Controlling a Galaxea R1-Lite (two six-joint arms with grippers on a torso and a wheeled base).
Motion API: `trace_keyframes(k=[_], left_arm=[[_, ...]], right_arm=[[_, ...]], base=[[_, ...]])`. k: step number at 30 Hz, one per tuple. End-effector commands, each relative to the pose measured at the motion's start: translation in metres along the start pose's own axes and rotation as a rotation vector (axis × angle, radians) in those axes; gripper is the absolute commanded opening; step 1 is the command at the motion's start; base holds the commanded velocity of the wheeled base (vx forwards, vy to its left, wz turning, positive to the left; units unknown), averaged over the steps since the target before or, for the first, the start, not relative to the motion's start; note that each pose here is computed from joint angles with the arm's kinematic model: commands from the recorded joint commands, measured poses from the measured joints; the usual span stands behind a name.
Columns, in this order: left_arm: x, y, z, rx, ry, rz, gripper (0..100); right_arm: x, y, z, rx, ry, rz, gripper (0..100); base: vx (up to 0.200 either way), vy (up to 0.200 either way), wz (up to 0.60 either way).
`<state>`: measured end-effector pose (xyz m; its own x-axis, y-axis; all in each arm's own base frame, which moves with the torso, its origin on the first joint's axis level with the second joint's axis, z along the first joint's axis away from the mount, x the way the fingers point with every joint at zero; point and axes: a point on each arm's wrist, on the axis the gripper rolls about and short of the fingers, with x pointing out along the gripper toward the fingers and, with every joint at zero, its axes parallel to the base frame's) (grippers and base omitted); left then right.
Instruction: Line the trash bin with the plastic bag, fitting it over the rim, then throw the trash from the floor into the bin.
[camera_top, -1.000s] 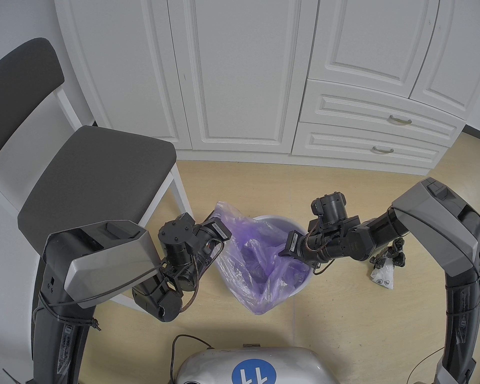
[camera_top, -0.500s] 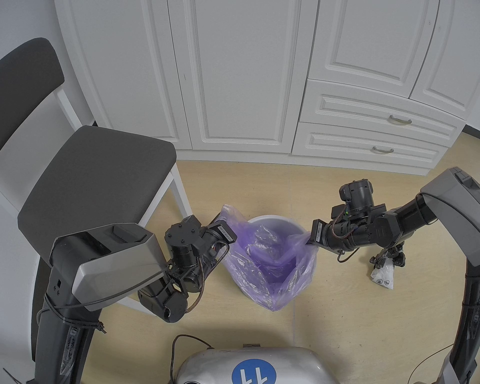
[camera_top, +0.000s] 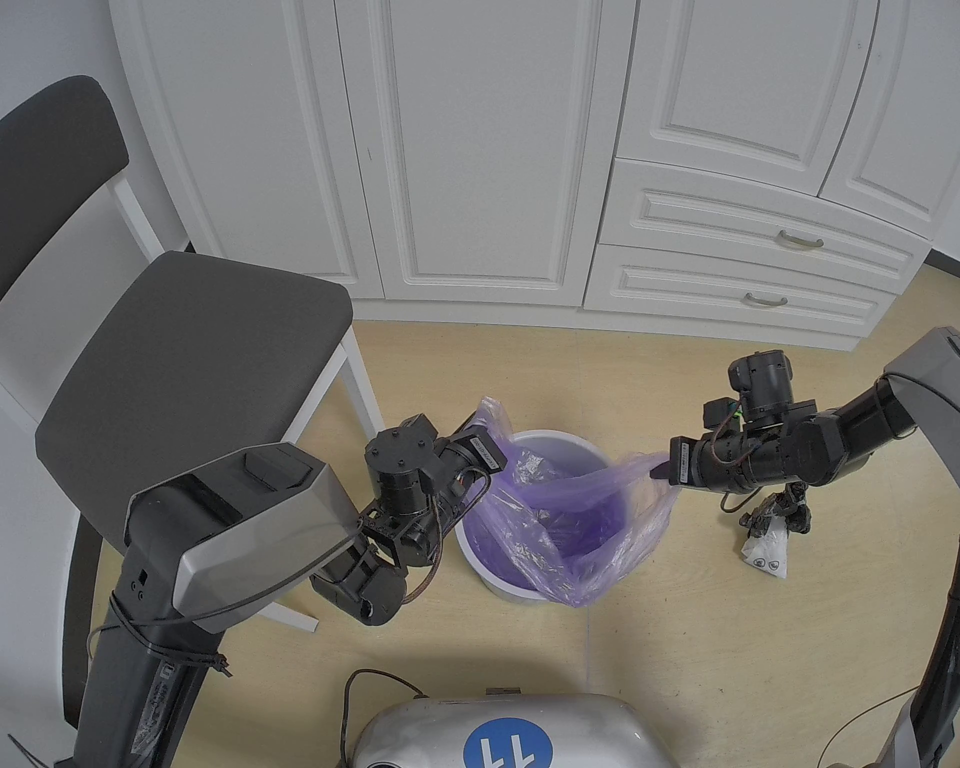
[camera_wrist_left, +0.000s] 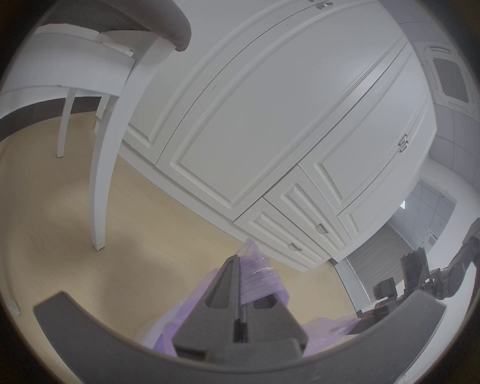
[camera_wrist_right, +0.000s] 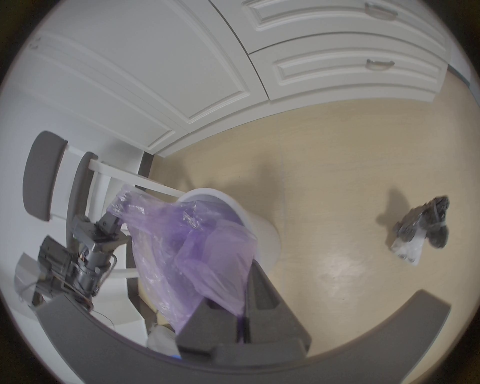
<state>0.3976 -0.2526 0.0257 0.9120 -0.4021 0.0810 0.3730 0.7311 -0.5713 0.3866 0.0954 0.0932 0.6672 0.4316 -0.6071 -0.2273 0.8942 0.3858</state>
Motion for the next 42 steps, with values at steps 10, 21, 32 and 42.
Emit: trace_keyframes(k=[10, 21, 32, 42], left_arm=[[0.007, 0.016, -0.044, 0.011, 0.077, -0.011, 0], [-0.011, 0.024, -0.021, 0.079, 0.038, 0.009, 0], [-0.063, 0.029, 0.018, 0.214, 0.11, 0.041, 0], [-0.107, 0.063, 0.001, 0.341, 0.394, -0.033, 0]], right_arm=[[-0.023, -0.018, 0.0, -0.072, -0.016, -0.043, 0], [-0.011, -0.011, -0.004, -0.075, 0.001, -0.019, 0], [-0.022, -0.001, -0.017, -0.199, -0.005, -0.174, 0], [-0.019, -0.008, -0.052, -0.414, 0.08, -0.247, 0]], base=[[0.0, 0.0, 0.0], [0.0, 0.0, 0.0], [0.0, 0.0, 0.0], [0.0, 0.0, 0.0]])
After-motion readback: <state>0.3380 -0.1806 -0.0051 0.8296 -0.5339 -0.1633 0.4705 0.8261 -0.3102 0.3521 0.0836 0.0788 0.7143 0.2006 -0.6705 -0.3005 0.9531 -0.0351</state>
